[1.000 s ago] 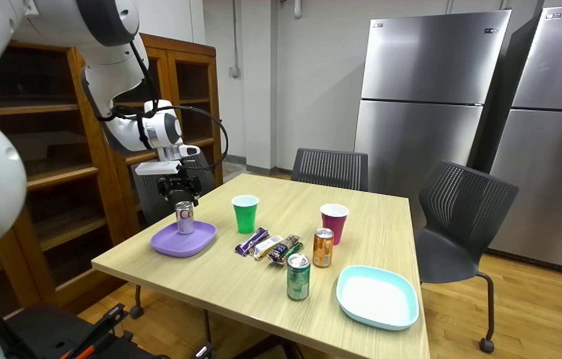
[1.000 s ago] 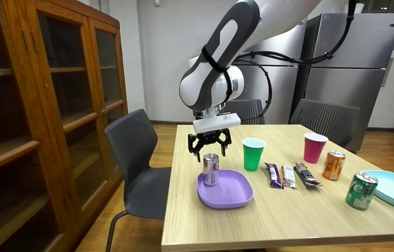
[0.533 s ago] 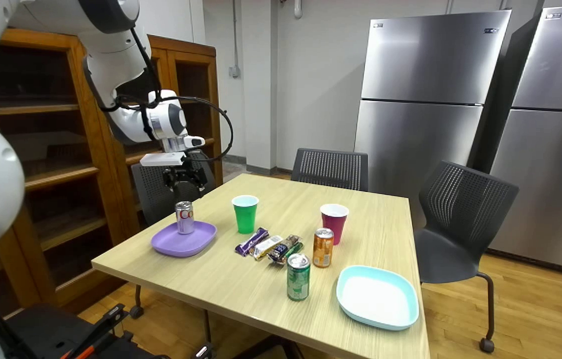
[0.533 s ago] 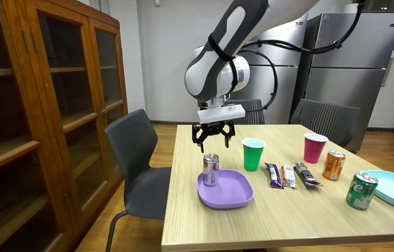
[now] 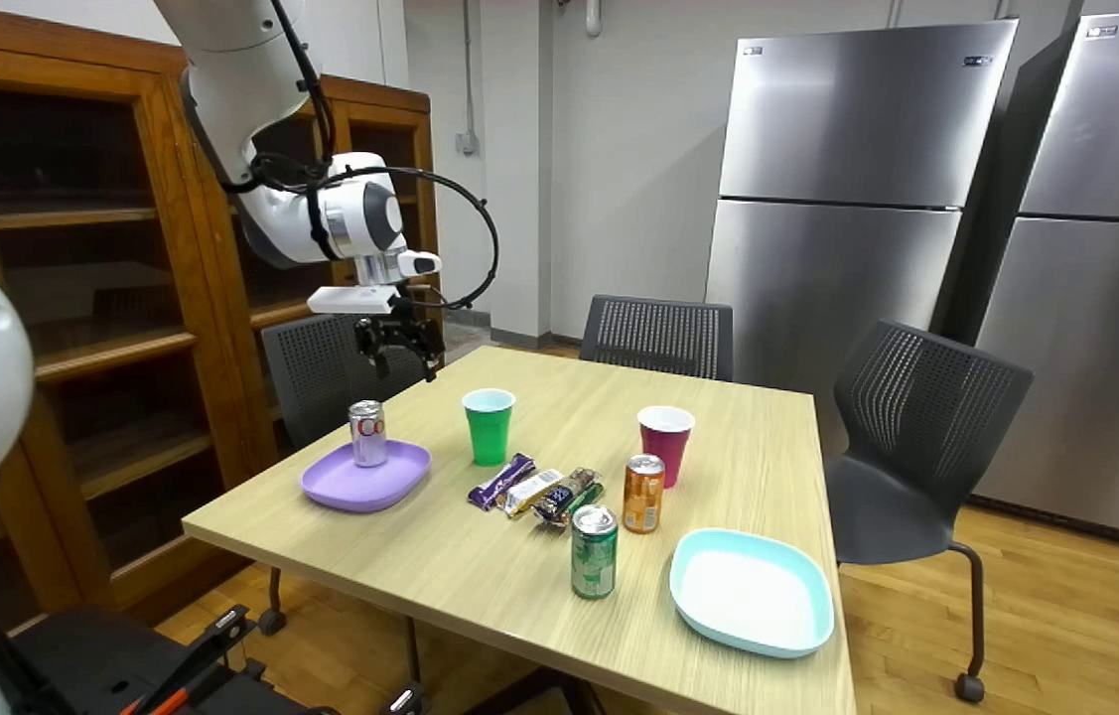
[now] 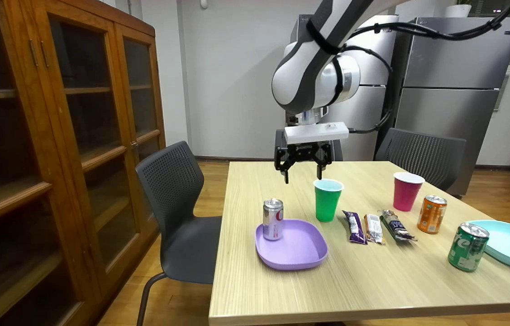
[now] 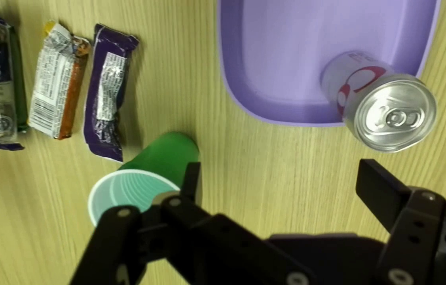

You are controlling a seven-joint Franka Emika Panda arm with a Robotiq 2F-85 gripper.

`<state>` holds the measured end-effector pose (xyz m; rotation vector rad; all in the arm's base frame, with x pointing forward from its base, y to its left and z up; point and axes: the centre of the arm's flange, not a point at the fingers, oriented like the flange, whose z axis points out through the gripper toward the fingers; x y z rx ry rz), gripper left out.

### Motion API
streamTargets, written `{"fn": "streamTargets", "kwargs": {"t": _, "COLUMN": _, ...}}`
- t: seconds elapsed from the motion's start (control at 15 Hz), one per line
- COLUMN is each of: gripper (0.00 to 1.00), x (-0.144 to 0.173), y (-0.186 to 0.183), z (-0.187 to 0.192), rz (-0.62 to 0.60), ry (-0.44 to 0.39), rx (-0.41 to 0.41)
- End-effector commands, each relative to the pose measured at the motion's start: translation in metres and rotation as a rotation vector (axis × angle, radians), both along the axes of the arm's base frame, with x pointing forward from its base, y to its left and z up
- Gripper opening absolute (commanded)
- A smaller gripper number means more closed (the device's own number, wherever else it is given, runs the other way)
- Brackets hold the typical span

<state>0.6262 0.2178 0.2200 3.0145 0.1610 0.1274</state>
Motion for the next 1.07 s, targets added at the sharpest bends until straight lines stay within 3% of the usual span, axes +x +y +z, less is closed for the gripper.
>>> {"fn": "streamTargets", "kwargs": {"t": 0.0, "gripper": 1.0, "x": -0.026, "y": -0.052, "z": 0.018, "rz": -0.059, "ry": -0.006, "rx": 0.03}}
{"fn": "streamTargets", "kwargs": {"t": 0.6, "gripper": 1.0, "x": -0.051, "y": -0.179, "z": 0.021, "rz": -0.221, "ry": 0.001, "rx": 0.032}}
{"fn": "streamTargets", "kwargs": {"t": 1.0, "gripper": 1.0, "x": -0.069, "y": -0.245, "z": 0.017, "rz": -0.3, "ry": 0.012, "rx": 0.012}}
